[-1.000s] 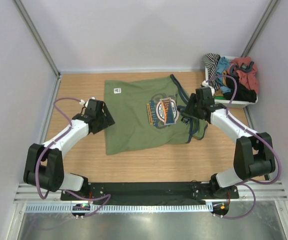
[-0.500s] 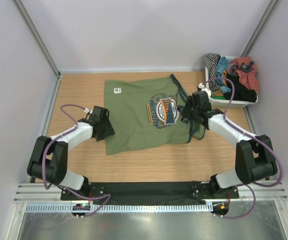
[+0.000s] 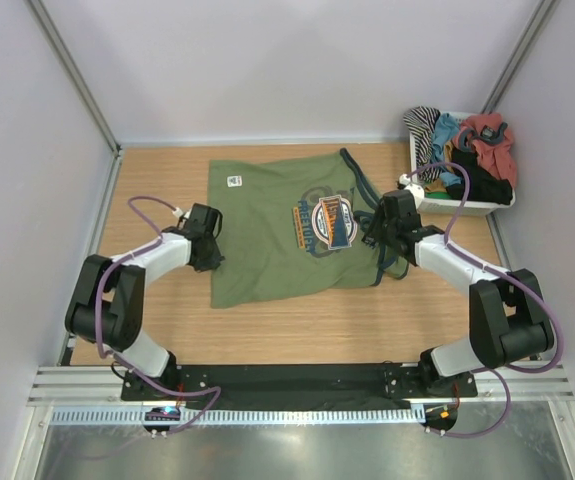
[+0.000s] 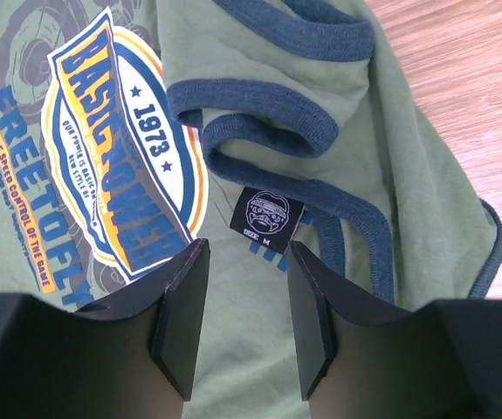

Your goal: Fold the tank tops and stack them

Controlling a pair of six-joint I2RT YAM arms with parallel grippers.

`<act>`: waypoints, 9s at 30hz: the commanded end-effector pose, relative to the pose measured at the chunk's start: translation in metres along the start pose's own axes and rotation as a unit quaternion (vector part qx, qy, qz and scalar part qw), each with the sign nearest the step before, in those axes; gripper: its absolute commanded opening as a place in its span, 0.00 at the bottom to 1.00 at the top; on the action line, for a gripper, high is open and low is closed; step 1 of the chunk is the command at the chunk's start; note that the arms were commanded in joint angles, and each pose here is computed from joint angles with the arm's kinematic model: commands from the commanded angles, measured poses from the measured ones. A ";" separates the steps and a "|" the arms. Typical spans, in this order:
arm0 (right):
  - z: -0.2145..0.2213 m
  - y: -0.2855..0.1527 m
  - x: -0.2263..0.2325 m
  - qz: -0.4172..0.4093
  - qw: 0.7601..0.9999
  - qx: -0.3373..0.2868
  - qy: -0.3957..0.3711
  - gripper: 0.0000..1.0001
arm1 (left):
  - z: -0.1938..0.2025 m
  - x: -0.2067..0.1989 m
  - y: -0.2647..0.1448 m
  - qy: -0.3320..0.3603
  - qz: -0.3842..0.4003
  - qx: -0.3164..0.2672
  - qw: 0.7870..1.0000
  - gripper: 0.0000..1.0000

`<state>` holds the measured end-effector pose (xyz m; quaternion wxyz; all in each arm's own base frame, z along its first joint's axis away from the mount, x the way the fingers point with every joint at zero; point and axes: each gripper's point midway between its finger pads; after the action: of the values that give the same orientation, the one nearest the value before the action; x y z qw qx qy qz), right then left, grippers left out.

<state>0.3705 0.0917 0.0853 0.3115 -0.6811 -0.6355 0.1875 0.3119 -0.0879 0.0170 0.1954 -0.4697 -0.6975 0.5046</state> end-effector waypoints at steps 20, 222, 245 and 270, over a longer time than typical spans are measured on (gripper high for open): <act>0.008 0.014 0.056 -0.060 0.995 0.015 -0.074 0.54 | -0.058 0.136 -0.049 -0.273 -0.138 -0.199 0.931 0.36; -0.201 0.220 0.174 -0.268 0.958 -0.079 0.062 0.51 | -0.293 -0.033 0.059 -0.200 -0.009 -0.145 0.969 0.68; -0.170 0.236 0.182 -0.218 0.973 -0.067 0.032 0.50 | -0.291 -0.018 0.061 -0.199 -0.012 -0.138 0.970 0.68; -0.163 0.229 0.193 -0.230 0.971 -0.064 0.019 0.01 | -0.281 -0.028 0.093 -0.190 0.007 -0.107 0.976 0.59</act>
<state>0.6679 0.2455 0.0396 0.3398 -0.5407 -0.7651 0.0821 0.5625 0.0414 0.0493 0.0157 -0.3685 -0.7724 0.5171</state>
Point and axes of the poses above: each gripper's point midway between its finger pads, its own y axis out along the fingers, its own x axis along the line the jaws close on, z = x × y, and after that the axes turned 11 degrees about -y, right-handed
